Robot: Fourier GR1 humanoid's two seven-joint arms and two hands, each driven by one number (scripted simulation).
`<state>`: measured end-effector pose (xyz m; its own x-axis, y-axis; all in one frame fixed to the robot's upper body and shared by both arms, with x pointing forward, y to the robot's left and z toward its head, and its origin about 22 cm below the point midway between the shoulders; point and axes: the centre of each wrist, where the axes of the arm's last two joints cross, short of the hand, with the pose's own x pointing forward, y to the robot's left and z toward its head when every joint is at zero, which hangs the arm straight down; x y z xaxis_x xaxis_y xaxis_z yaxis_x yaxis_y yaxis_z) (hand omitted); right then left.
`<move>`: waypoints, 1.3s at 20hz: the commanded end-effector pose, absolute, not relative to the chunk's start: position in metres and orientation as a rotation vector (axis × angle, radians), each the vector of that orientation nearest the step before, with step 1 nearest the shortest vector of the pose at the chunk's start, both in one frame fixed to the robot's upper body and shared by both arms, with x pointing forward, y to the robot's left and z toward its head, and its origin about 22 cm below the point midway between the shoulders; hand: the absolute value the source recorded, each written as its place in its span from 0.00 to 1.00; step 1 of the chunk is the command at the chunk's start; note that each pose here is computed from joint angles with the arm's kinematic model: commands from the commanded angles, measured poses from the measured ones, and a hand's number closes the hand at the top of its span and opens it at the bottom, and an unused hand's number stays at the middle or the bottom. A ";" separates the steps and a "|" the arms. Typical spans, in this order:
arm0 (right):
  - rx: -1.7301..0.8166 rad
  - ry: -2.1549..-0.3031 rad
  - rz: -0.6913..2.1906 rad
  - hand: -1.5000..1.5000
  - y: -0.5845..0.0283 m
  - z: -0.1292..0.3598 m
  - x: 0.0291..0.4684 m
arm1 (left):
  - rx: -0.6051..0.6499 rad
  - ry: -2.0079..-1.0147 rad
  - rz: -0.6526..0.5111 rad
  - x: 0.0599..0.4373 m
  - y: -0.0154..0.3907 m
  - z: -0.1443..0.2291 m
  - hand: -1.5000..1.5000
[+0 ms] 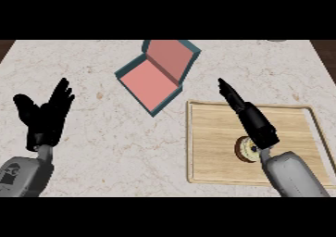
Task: Pick the cupcake from the tray and place it in the cardboard box
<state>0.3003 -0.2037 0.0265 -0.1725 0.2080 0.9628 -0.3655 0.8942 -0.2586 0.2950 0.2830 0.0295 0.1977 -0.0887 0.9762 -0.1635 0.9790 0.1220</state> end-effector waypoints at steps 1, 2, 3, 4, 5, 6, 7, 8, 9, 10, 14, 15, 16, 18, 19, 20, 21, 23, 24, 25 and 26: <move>0.185 -1.727 0.507 0.00 -0.205 0.053 0.304 | 0.252 -1.390 0.045 0.298 0.288 0.008 0.50; 0.253 -1.775 0.481 0.00 -0.208 0.060 0.313 | 0.284 -1.403 -0.016 0.290 0.289 0.021 0.50; 0.305 -1.836 0.477 0.00 -0.201 0.073 0.308 | 0.296 -1.411 -0.064 0.277 0.301 0.023 0.50; 0.390 -1.908 0.434 0.00 -0.196 0.097 0.320 | 0.360 -1.441 -0.108 0.282 0.299 0.020 0.50; 0.466 -1.964 0.399 0.00 -0.198 0.103 0.317 | 0.404 -1.458 -0.164 0.272 0.296 0.013 0.50; 0.544 -2.022 0.363 0.00 -0.191 0.113 0.321 | 0.417 -1.466 -0.204 0.272 0.304 0.017 0.50; -0.308 -1.833 0.846 0.00 -0.265 0.117 0.328 | 0.375 -1.422 -0.145 0.276 0.298 0.016 0.50; -0.313 -1.901 0.708 1.00 -0.255 0.109 0.328 | 0.362 -1.413 -0.190 0.265 0.293 0.004 0.50; -0.175 -1.837 0.356 1.00 -0.239 0.071 0.318 | 0.373 -1.433 -0.175 0.266 0.283 0.008 0.50; -0.104 -1.858 0.231 0.00 -0.250 0.057 0.315 | 0.375 -1.452 -0.182 0.257 0.290 0.009 0.50; 0.032 -1.933 0.174 0.00 -0.263 0.052 0.312 | 0.368 -1.451 -0.210 0.231 0.295 0.007 0.50; 0.033 -1.940 0.254 0.00 -0.288 0.041 0.305 | 0.384 -1.440 -0.198 0.237 0.288 0.000 0.50; -0.013 -1.943 0.354 0.00 -0.301 0.054 0.313 | 0.380 -1.459 -0.203 0.243 0.292 0.002 0.50; -0.087 -1.900 0.561 0.00 -0.302 0.076 0.312 | 0.364 -1.459 -0.202 0.244 0.281 0.009 0.50; -0.139 -1.843 0.659 0.00 -0.311 0.085 0.312 | 0.372 -1.437 -0.200 0.238 0.284 0.000 0.50; -0.206 -1.835 0.755 0.00 -0.314 0.088 0.310 | 0.391 -1.447 -0.213 0.241 0.294 0.007 0.50; -0.227 -1.790 0.838 0.00 -0.329 0.096 0.304 | 0.405 -1.444 -0.192 0.242 0.294 0.008 0.50; -0.266 -1.718 0.972 0.00 -0.337 0.119 0.307 | 0.363 -1.440 -0.190 0.244 0.289 0.009 0.50; -0.303 -1.679 1.038 0.00 -0.330 0.134 0.311 | 0.379 -1.444 -0.190 0.244 0.294 0.011 0.50; -0.290 -1.614 1.124 0.00 -0.336 0.134 0.308 | 0.383 -1.457 -0.198 0.252 0.292 0.013 0.50; -0.335 -1.562 1.183 0.00 -0.333 0.150 0.312 | 0.372 -1.437 -0.216 0.243 0.292 0.010 0.50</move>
